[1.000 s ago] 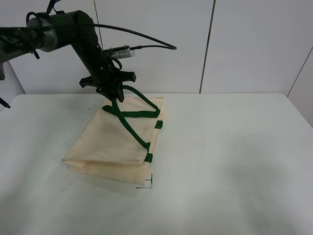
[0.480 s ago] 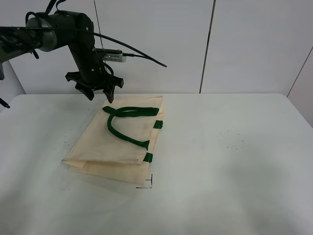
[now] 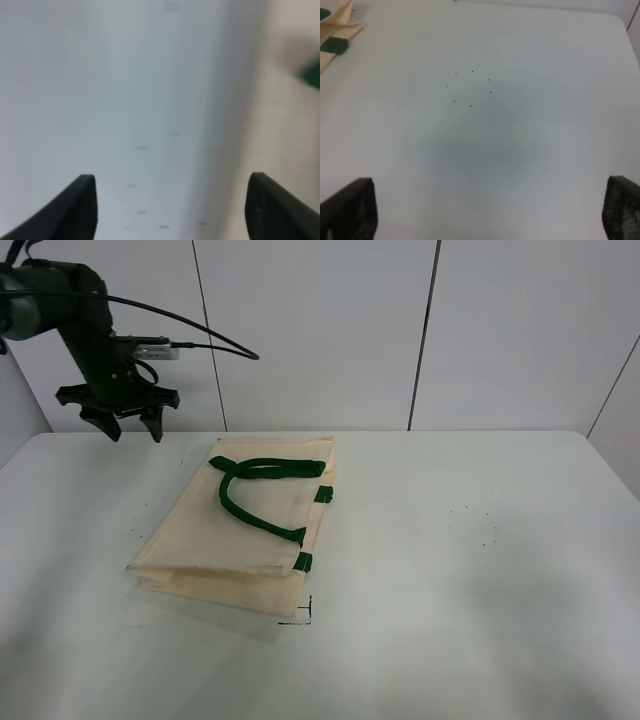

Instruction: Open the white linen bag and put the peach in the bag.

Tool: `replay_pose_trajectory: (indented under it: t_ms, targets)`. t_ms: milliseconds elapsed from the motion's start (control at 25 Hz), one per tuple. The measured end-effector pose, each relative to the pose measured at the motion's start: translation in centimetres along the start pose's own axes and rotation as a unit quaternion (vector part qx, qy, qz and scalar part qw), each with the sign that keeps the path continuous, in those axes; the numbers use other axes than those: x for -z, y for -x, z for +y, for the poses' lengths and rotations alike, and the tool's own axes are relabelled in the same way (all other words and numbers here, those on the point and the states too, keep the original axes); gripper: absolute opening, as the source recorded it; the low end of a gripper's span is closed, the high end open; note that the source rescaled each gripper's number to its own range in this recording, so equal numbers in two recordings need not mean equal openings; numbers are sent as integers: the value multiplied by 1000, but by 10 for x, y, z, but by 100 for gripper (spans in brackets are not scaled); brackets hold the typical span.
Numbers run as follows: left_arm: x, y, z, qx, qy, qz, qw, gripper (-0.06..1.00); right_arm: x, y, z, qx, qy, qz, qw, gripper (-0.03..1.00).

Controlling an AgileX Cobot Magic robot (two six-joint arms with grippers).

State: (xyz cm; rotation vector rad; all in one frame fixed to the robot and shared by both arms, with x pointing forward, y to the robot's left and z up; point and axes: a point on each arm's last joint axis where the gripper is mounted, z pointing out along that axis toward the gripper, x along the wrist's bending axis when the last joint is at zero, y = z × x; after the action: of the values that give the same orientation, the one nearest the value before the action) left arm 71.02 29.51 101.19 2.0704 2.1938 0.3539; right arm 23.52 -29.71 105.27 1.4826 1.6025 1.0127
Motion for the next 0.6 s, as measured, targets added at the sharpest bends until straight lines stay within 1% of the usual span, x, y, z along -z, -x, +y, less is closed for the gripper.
replay_pose_trajectory:
  t_ms: [40, 80, 160, 240, 360, 600]
  targets:
    - [-1, -11, 0, 13, -4, 1, 1000, 90, 0, 0, 0, 0, 0, 0, 1000, 100]
    - [-2, -19, 0, 22, -8, -2, 1000, 90, 0, 0, 0, 0, 0, 0, 1000, 100]
    - [-3, -27, -1, 33, -14, -6, 999, 90, 0, 0, 0, 0, 0, 0, 1000, 100]
    - [-3, -26, -2, 35, -19, -13, 999, 90, 0, 0, 0, 0, 0, 0, 1000, 100]
    - [6, -18, -9, 28, -21, -20, 999, 90, 0, 0, 0, 0, 0, 0, 1000, 100]
    - [51, -11, -46, 10, -16, -25, 1000, 90, 0, 0, 0, 0, 0, 0, 1000, 100]
